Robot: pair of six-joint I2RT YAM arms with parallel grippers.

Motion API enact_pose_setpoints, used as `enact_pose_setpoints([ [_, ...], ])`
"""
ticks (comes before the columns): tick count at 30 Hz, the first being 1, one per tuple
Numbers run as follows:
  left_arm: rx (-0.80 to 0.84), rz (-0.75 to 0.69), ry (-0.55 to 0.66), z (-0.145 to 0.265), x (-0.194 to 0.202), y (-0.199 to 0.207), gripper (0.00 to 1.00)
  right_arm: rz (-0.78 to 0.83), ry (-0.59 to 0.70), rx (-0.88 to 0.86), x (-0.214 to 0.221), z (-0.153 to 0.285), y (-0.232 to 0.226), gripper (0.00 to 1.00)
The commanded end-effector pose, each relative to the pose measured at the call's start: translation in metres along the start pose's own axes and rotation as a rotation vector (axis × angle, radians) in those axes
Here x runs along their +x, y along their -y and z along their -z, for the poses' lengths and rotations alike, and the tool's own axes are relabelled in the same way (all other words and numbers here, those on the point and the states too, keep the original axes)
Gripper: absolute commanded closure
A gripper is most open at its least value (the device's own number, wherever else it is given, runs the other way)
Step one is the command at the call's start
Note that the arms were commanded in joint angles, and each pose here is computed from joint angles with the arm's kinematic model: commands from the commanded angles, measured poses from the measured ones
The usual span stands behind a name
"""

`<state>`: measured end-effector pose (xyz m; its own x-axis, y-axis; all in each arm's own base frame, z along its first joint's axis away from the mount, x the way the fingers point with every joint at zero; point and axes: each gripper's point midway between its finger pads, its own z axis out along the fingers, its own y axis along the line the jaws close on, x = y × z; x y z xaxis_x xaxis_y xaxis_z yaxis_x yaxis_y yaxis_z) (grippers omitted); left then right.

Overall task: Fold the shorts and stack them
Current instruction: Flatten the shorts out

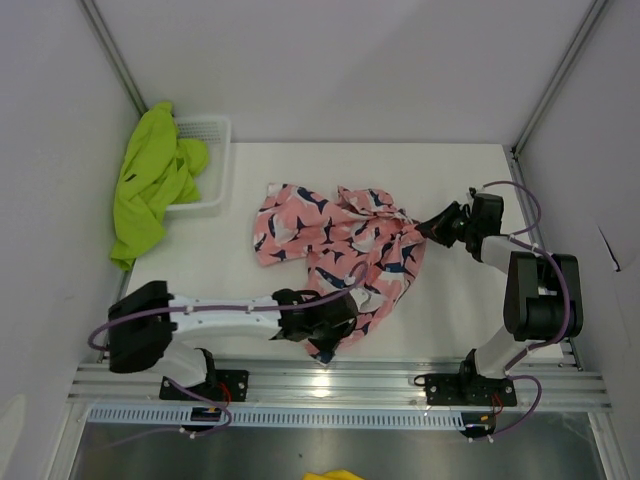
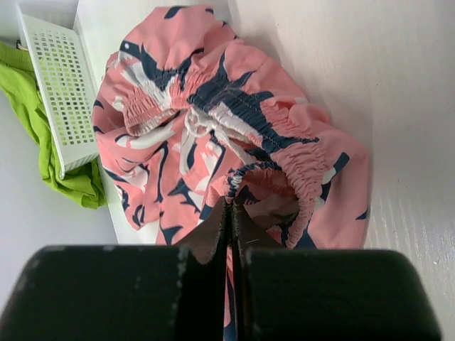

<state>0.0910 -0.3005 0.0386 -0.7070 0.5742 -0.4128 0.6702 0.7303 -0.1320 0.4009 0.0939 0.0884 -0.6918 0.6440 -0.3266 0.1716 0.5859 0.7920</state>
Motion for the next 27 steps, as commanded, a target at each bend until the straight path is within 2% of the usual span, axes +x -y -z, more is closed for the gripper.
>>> enact_pose_setpoints([
  [1, 0.367, 0.026, 0.092, 0.052, -0.024, 0.053, 1.00, 0.026, 0.026, -0.001, -0.007, 0.003, -0.003, 1.00],
  [3, 0.457, 0.083, 0.147, 0.070, -0.033, 0.045, 1.00, 0.021, 0.026, 0.007, -0.007, 0.003, 0.000, 1.00],
  [4, 0.569, 0.097, 0.168, 0.085, -0.033, 0.051, 1.00, 0.018, 0.029, 0.010, -0.008, 0.002, 0.001, 1.00],
  [5, 0.616, 0.126, 0.190, 0.091, -0.039, 0.047, 1.00, 0.014, 0.028, 0.017, -0.007, 0.002, 0.003, 1.00],
  [6, 0.640, 0.190, 0.255, 0.094, -0.058, 0.029, 1.00, 0.005, 0.026, 0.025, -0.007, 0.001, 0.006, 1.00],
  [7, 0.653, 0.256, 0.219, 0.084, -0.046, 0.017, 0.98, 0.000, 0.022, 0.026, -0.006, 0.000, 0.008, 1.00],
  [8, 0.690, 0.286, 0.217, 0.088, -0.046, 0.012, 0.88, -0.009, 0.017, 0.030, -0.006, 0.000, 0.011, 1.00],
  [9, 0.655, 0.358, 0.233, 0.081, -0.051, -0.011, 0.82, -0.016, 0.015, 0.030, -0.006, -0.002, 0.012, 1.00],
  [11, 0.632, 0.419, 0.218, 0.070, -0.044, -0.028, 0.70, -0.022, 0.008, 0.027, -0.004, -0.002, 0.013, 1.00],
  [14, 0.607, 0.520, 0.262, 0.062, -0.045, -0.059, 0.66, -0.029, 0.004, 0.032, -0.004, -0.004, 0.016, 1.00],
  [18, 0.525, 0.635, 0.347, 0.061, -0.052, -0.105, 0.68, -0.033, 0.001, 0.031, -0.003, -0.004, 0.016, 1.00],
  [19, 0.516, 0.614, 0.357, 0.063, -0.053, -0.106, 0.68, -0.032, 0.000, 0.032, -0.003, -0.004, 0.016, 1.00],
  [21, 0.548, 0.547, 0.347, 0.072, -0.057, -0.090, 0.54, -0.032, -0.001, 0.031, -0.003, -0.004, 0.016, 1.00],
  [22, 0.530, 0.500, 0.360, 0.075, -0.058, -0.086, 0.42, -0.034, -0.004, 0.027, -0.003, -0.004, 0.016, 1.00],
  [24, 0.496, 0.396, 0.326, 0.082, -0.053, -0.064, 0.33, -0.030, -0.008, 0.017, -0.003, -0.005, 0.014, 0.96],
  [25, 0.426, 0.371, 0.370, 0.088, -0.061, -0.066, 0.27, -0.030, -0.012, 0.014, -0.002, -0.005, 0.014, 0.93],
  [27, 0.383, 0.298, 0.361, 0.090, -0.055, -0.049, 0.21, -0.029, -0.014, 0.014, -0.001, -0.005, 0.014, 0.91],
])
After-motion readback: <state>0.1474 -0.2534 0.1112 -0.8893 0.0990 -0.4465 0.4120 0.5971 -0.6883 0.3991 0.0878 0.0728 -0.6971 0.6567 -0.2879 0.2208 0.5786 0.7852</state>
